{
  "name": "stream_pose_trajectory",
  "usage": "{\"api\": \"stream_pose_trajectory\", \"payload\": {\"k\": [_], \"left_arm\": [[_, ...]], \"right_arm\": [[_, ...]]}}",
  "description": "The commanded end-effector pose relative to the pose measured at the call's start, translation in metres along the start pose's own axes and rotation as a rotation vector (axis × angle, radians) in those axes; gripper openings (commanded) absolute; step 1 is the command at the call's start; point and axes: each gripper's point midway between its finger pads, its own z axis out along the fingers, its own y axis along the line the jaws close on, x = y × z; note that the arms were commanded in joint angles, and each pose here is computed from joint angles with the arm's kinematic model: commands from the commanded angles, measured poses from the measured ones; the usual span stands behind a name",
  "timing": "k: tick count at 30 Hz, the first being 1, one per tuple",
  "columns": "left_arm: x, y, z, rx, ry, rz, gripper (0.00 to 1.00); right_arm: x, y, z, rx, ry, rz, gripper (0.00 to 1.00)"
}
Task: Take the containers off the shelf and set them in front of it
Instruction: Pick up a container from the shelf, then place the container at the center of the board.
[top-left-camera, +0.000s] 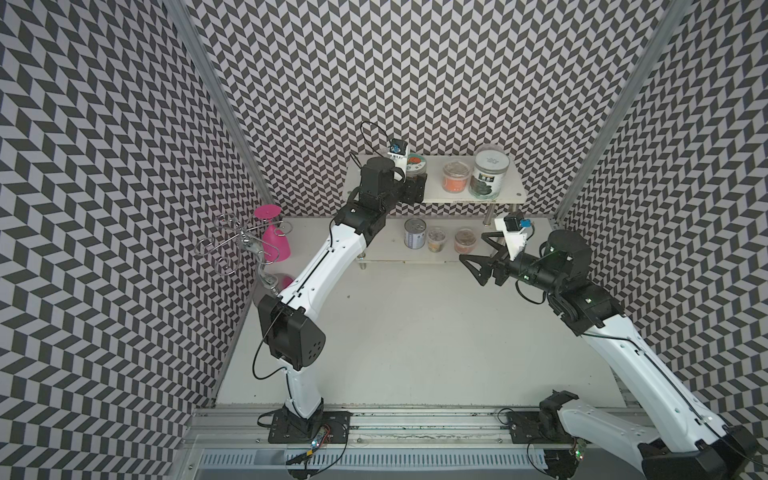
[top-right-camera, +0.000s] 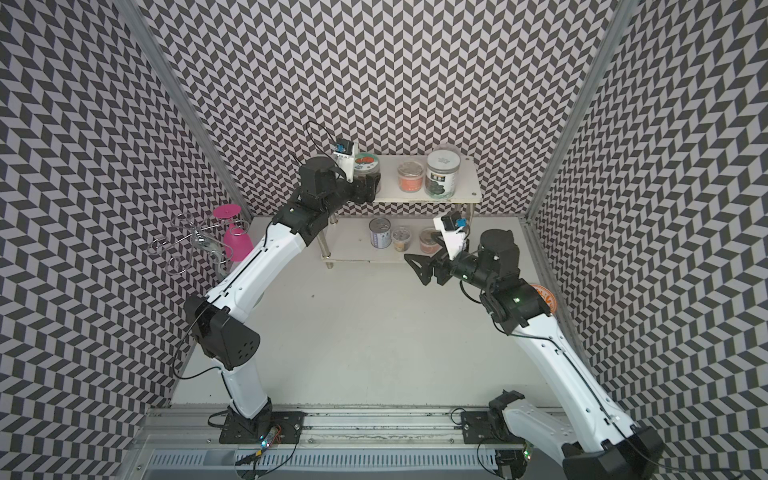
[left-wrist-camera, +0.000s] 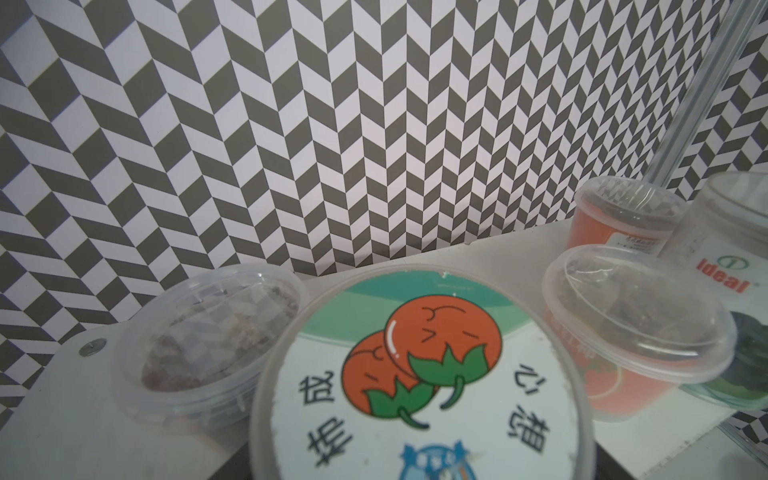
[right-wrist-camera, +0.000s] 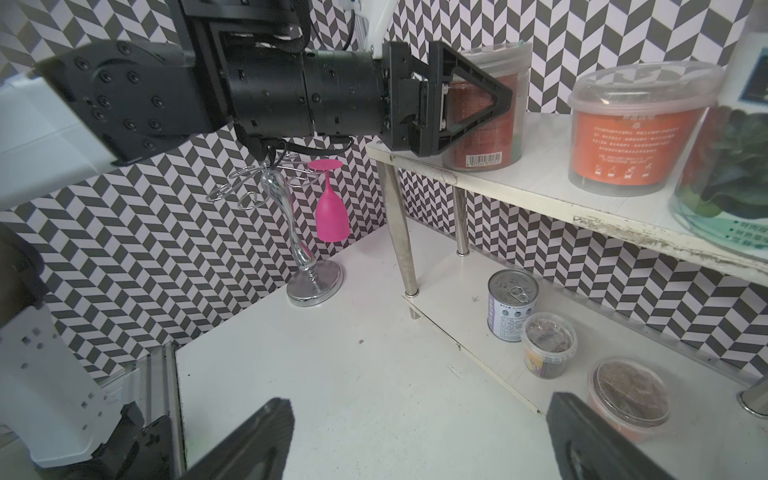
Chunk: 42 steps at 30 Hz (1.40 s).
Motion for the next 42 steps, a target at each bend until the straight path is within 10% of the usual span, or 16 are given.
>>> {"api": "stream_pose_trajectory", "payload": {"k": [1,16,42], "left_arm": [[-0.045,-0.009,-0.031,0.033,-0.120,0.017,0.82],[-0.015,-0.026,-0.136,0.060,-0.141,-0.013,0.81],[0.289,0.034,-0.143,-0.198,0.099,-0.142,0.81]], "right_arm": [[-0.034,0.003,-0.011,0.023,-0.112,-0.059,1.00],[-0.053,0.007,-0.015,0.015,-0.181,-0.077,1.00],[-0.050,0.006,-0.015,0.017,-0.180,-0.084,1.00]]}}
